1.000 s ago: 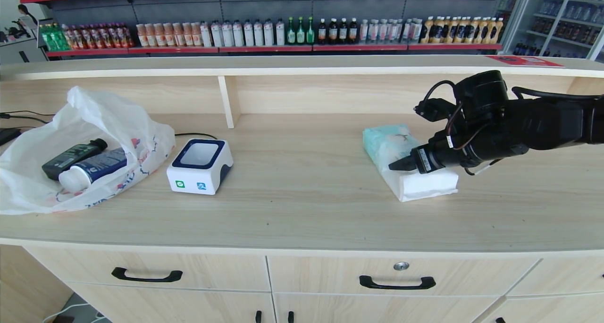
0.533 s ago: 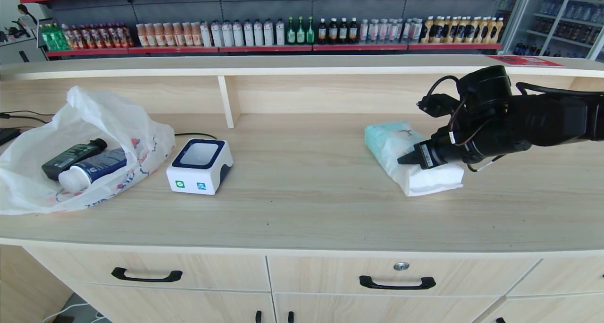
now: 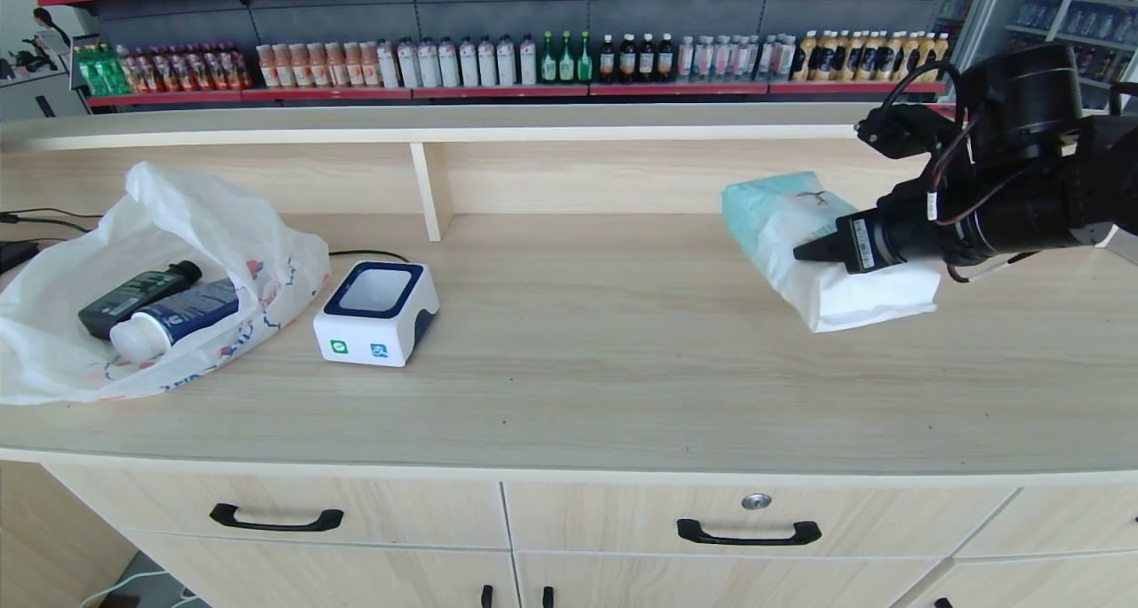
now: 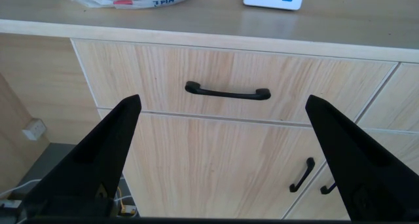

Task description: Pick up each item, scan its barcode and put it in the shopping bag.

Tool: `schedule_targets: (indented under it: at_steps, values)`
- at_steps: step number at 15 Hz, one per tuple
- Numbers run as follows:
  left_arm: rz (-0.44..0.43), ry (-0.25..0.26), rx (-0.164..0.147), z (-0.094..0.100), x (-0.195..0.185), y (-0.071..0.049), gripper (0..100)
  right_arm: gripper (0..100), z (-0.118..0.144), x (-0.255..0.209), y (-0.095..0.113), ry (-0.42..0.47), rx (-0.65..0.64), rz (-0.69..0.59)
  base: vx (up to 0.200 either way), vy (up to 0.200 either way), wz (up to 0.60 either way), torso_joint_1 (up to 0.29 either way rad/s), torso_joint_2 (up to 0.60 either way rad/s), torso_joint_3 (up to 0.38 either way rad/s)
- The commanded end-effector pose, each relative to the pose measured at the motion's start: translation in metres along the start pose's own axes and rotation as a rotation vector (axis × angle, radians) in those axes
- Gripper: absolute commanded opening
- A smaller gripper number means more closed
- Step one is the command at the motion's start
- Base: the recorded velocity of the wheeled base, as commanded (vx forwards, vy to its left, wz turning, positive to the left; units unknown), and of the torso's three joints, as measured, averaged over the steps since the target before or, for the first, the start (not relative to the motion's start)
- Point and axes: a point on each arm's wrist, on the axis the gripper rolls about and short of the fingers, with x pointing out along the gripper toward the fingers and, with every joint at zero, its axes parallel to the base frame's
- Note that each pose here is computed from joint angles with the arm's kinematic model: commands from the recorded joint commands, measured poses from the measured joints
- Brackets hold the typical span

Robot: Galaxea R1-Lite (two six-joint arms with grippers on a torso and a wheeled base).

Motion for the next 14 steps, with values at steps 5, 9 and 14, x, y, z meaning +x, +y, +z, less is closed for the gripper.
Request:
schedule_targets:
  at_steps: [5, 9, 14]
  values:
    - [0.0, -0.001, 0.0, 0.0, 0.0, 0.0, 100, 0, 0.028, -0.117, 0.004, -0.257, -0.007, -0.105, 0.0, 0.0, 0.0, 0.0, 0.0, 0.0]
    - [0.0, -0.001, 0.0, 0.0, 0.0, 0.0, 100, 0, 0.022, -0.166, 0.005, -0.345, 0.019, -0.121, 0.0, 0.0, 0.0, 0.0, 0.0, 0.0]
    - [0.0, -0.001, 0.0, 0.0, 0.0, 0.0, 100, 0, -0.021, -0.225, 0.015, -0.406, 0.052, -0.052, 0.0, 0.0, 0.0, 0.0, 0.0, 0.0]
